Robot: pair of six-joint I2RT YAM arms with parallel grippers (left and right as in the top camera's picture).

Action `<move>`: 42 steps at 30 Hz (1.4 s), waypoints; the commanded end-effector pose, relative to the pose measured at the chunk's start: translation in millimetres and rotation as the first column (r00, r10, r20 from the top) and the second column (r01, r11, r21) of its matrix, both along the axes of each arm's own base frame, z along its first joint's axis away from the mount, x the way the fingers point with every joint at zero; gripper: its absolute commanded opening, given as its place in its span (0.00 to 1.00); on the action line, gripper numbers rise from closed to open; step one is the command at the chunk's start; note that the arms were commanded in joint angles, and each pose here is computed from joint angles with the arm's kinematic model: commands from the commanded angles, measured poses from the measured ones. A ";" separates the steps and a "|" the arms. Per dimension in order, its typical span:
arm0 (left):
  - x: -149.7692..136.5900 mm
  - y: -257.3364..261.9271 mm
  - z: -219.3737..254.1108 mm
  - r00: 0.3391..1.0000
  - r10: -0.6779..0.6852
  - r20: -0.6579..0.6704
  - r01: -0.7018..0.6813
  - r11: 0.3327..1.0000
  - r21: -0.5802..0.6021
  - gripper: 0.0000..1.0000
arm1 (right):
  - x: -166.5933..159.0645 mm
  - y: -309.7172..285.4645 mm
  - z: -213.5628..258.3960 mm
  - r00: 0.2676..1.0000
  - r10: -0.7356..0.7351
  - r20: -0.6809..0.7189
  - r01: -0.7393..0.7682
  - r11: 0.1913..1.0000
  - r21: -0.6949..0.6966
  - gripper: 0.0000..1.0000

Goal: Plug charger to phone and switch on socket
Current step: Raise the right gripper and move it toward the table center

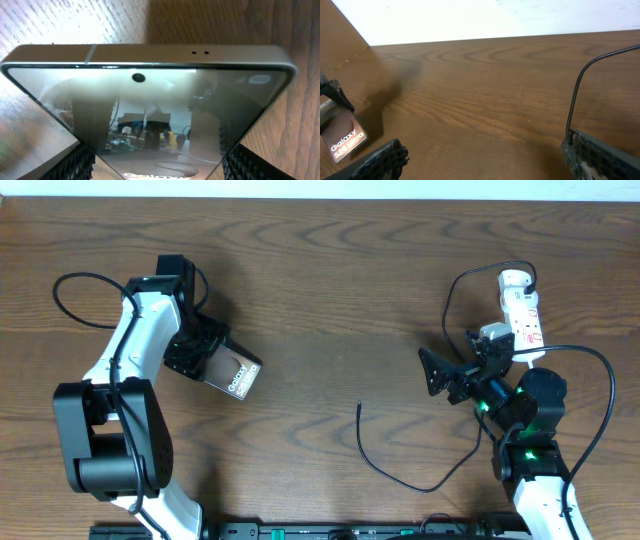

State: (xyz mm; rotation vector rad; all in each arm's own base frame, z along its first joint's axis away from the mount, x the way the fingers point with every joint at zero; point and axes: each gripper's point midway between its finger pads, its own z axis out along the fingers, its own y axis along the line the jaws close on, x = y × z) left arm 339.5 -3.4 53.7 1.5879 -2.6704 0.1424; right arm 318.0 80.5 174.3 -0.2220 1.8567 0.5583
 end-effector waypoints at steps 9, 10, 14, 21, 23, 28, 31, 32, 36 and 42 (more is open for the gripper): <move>-3.9 12.8 -4.3 0.999 -0.037 -0.014 0.038 0.996 0.085 0.07 | 1.1 3.0 8.9 1.000 0.013 0.016 -0.013 1.000 0.013 0.99; -4.8 13.2 -6.3 0.999 -0.037 -0.018 0.038 0.995 0.088 0.07 | 1.1 3.0 8.9 1.000 0.013 0.016 -0.013 1.000 0.013 0.99; -7.9 13.1 -15.4 0.999 -0.037 -0.027 0.039 0.995 0.087 0.07 | 1.1 3.0 9.0 1.000 0.013 0.016 -0.013 1.000 0.013 0.99; -13.9 13.1 -27.6 0.999 -0.037 -0.034 0.040 0.995 0.088 0.07 | 1.1 3.0 8.9 1.000 0.013 0.016 -0.013 1.000 0.013 0.99; -15.8 13.5 -30.1 0.999 -0.037 -0.038 0.040 0.995 0.090 0.07 | 1.1 3.0 8.9 1.000 0.013 0.016 -0.013 1.000 0.013 0.99; -23.3 13.3 -39.6 0.998 -0.037 -0.051 0.041 0.995 0.089 0.07 | 1.0 3.0 8.9 1.000 0.013 0.016 -0.014 1.000 0.013 0.99; -28.8 13.0 -44.7 0.997 -0.037 -0.063 0.042 0.995 0.088 0.07 | 1.0 3.0 8.9 1.000 0.013 0.016 -0.014 1.000 0.013 0.99; -30.5 13.0 -46.6 0.997 -0.037 -0.067 0.043 0.995 0.088 0.07 | 1.0 3.0 8.9 1.000 0.013 0.016 -0.014 1.000 0.013 0.99; -35.1 12.8 -52.4 0.997 -0.037 -0.073 0.043 0.995 0.087 0.07 | 1.0 3.0 8.9 1.000 0.013 0.016 -0.014 1.000 0.013 0.99; -38.8 12.7 -55.2 0.996 -0.037 -0.081 0.044 0.995 0.087 0.07 | 0.8 3.4 9.0 1.000 0.016 0.016 -0.016 1.000 0.014 0.99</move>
